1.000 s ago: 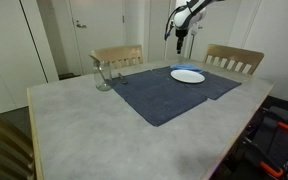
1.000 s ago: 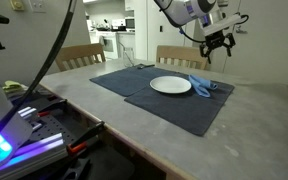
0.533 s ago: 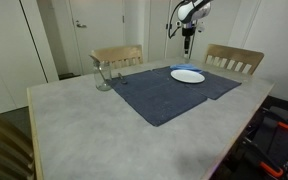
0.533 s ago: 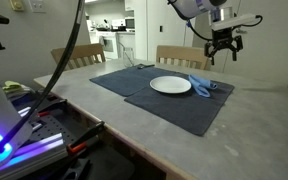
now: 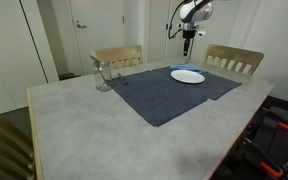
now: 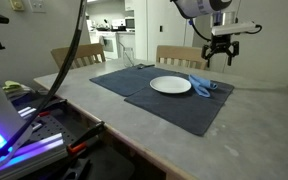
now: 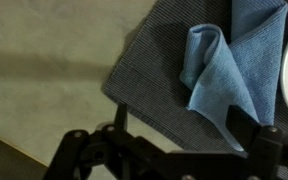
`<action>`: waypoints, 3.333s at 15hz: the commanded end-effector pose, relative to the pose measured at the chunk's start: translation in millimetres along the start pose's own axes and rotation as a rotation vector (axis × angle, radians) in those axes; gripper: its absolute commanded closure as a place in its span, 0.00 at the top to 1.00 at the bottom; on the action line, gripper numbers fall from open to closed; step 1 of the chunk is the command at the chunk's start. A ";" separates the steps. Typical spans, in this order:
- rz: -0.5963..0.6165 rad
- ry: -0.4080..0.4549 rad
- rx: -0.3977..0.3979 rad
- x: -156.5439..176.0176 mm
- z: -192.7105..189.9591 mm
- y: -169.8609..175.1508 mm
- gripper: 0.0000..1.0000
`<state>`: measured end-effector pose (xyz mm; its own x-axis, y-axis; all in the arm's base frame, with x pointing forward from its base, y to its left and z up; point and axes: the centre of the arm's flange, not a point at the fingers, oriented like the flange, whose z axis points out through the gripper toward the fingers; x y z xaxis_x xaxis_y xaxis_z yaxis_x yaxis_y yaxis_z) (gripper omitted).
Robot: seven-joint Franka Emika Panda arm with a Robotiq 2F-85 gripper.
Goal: Wipe the white plate with the blue towel
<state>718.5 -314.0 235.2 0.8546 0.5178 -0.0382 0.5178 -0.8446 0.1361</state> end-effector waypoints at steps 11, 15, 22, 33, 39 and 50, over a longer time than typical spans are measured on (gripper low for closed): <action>-0.071 -0.047 0.081 -10.6 41.7 -52.6 1.00; -0.093 -0.078 0.092 -12.1 48.8 -55.8 1.00; -0.080 -0.078 0.120 -20.7 63.4 -62.7 1.00; -0.085 -0.074 0.091 -14.2 56.4 -60.9 0.16; -0.115 -0.084 -0.008 0.0 35.1 -55.5 0.01; -0.054 -0.139 -0.301 31.3 -65.6 -53.4 0.02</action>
<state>724.9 -252.4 262.1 0.8117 0.5591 -0.1692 0.5801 -0.7378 0.3450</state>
